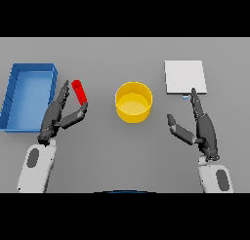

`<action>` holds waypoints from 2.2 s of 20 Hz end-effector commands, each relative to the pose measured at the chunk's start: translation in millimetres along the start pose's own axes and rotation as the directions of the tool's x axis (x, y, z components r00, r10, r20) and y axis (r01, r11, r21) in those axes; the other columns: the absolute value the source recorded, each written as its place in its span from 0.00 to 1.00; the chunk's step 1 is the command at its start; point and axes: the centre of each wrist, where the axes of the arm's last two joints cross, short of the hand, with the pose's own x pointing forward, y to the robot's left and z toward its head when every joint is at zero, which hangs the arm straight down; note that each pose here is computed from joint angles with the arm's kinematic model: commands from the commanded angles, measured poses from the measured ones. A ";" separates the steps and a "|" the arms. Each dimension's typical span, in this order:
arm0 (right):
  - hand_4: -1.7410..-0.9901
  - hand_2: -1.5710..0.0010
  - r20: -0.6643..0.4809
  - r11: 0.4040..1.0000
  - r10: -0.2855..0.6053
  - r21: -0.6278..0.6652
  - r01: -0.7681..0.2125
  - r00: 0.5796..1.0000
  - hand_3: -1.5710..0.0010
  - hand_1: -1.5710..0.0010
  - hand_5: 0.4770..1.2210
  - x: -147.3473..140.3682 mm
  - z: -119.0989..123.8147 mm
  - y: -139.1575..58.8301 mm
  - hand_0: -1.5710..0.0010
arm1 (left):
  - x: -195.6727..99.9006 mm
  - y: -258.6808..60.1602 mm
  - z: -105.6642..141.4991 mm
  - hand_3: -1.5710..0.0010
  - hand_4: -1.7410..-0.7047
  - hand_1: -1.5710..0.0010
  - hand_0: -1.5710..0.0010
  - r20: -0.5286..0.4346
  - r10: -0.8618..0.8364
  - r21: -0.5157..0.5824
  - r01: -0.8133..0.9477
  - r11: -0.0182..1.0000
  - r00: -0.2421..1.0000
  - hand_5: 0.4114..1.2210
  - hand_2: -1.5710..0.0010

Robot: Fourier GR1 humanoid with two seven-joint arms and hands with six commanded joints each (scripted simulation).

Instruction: Pick up the red beaker and tilt it to pour out 1 green nut into yellow bowl. Pick up the yellow bowl and place it on the metallic measuring scale.

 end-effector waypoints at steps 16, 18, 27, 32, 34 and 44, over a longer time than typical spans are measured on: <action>0.63 1.00 0.015 1.000 0.000 0.008 0.000 1.000 1.00 1.00 0.22 2.9 6.0 -2.4 1.00 | 2.5 -5.3 -61.6 1.00 0.44 1.00 1.00 -0.004 -0.023 -0.019 0.023 1.000 1.000 0.34 1.00; 0.63 1.00 0.009 1.000 0.001 -0.005 -0.001 1.000 1.00 1.00 0.22 7.5 2.1 -2.1 1.00 | 1.9 -10.0 -67.8 1.00 0.42 1.00 1.00 -0.007 0.001 -0.033 -0.001 0.999 1.000 0.34 1.00; 0.65 1.00 -0.001 1.000 0.021 -0.016 -0.021 1.000 1.00 1.00 0.23 2.4 4.4 -4.8 1.00 | -5.3 -23.8 -79.1 0.54 0.23 0.55 0.58 -0.005 0.078 0.026 -0.078 0.997 0.997 0.65 0.53; 0.65 1.00 -0.002 1.000 0.008 -0.012 -0.008 1.000 1.00 1.00 0.22 3.0 2.4 -4.7 1.00 | 0.3 -26.9 -81.6 0.24 0.19 0.18 0.19 0.001 0.013 -0.017 -0.013 1.000 1.000 0.89 0.17; 0.64 1.00 -0.012 1.000 0.016 -0.012 -0.017 1.000 1.00 1.00 0.23 4.9 0.8 -2.3 1.00 | 3.3 -35.0 -83.1 0.16 0.23 0.12 0.12 -0.025 0.019 -0.023 -0.020 1.000 1.000 0.93 0.11; 0.64 1.00 0.011 1.000 0.029 -0.009 -0.029 1.000 1.00 1.00 0.24 5.7 3.5 -5.0 1.00 | 41.7 -24.0 -85.2 0.02 0.02 0.01 0.01 0.140 0.019 0.039 -0.025 0.999 0.990 0.87 0.01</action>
